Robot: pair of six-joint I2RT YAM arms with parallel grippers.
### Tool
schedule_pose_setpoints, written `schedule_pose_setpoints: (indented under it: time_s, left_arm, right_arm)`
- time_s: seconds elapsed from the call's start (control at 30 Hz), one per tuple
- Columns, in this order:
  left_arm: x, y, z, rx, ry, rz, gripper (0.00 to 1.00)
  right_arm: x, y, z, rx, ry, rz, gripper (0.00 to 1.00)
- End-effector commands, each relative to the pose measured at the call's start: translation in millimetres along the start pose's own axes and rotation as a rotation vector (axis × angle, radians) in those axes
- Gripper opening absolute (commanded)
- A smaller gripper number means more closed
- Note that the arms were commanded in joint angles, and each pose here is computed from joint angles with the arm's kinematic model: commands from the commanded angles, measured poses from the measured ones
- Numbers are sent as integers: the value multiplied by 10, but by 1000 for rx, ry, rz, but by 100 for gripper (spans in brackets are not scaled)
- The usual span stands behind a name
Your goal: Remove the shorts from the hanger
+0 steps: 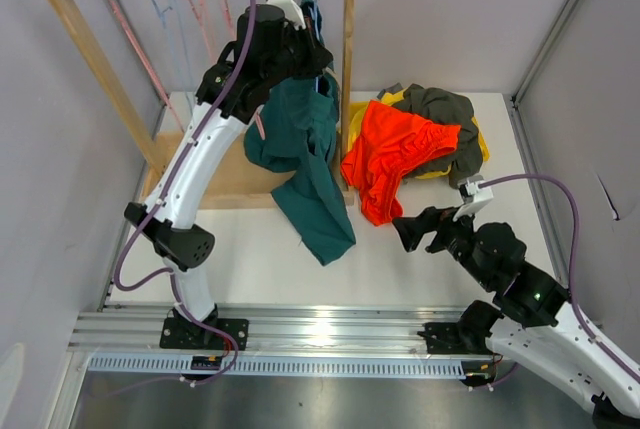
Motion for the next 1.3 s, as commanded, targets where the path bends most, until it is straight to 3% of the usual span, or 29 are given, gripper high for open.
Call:
schedule_pose_setpoints:
  time_s: [0.0, 0.4, 0.63, 0.87, 0.93, 0.97, 1.0, 1.07, 1.27]
  left_arm:
    - [-343, 346, 394, -138, -2, -87, 0]
    - [-638, 904, 679, -228, 4, -186, 0]
    - [-654, 1033, 669, -226, 16, -198, 0]
    - [-658, 1254, 627, -215, 25, -222, 0]
    - [-647, 1286, 601, -211, 27, -226, 0]
    - [-667, 1359, 618, -220, 31, -237, 0]
    - [-643, 1347, 595, -214, 31, -230, 0]
    - [-638, 1395, 593, -215, 27, -229, 0]
    - [-568, 1434, 571, -215, -11, -198, 0]
  right_arm:
    - [148, 5, 286, -62, -1, 74, 99]
    - [1095, -461, 1274, -150, 170, 207, 100]
    - [1649, -815, 1373, -167, 175, 279, 99]
    - [1852, -1288, 1324, -205, 203, 238, 99]
    - [1852, -1387, 1314, -215, 207, 227, 89]
    - [1864, -1450, 1284, -221, 213, 219, 60]
    - [1872, -1452, 1282, -224, 210, 217, 38]
    - [1914, -1394, 1264, -232, 202, 217, 0]
    - [2083, -721, 956, -206, 187, 237, 0]
Point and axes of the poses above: each gripper's point midway between its finger pads, its own y axis back along the fingers, its own x axis along the line the jaws close on, z = x × y, the point moved 4 cm from there along y, back along the fingers, and after that the axes turned 13 degrees about y, right-handed, at the moved point
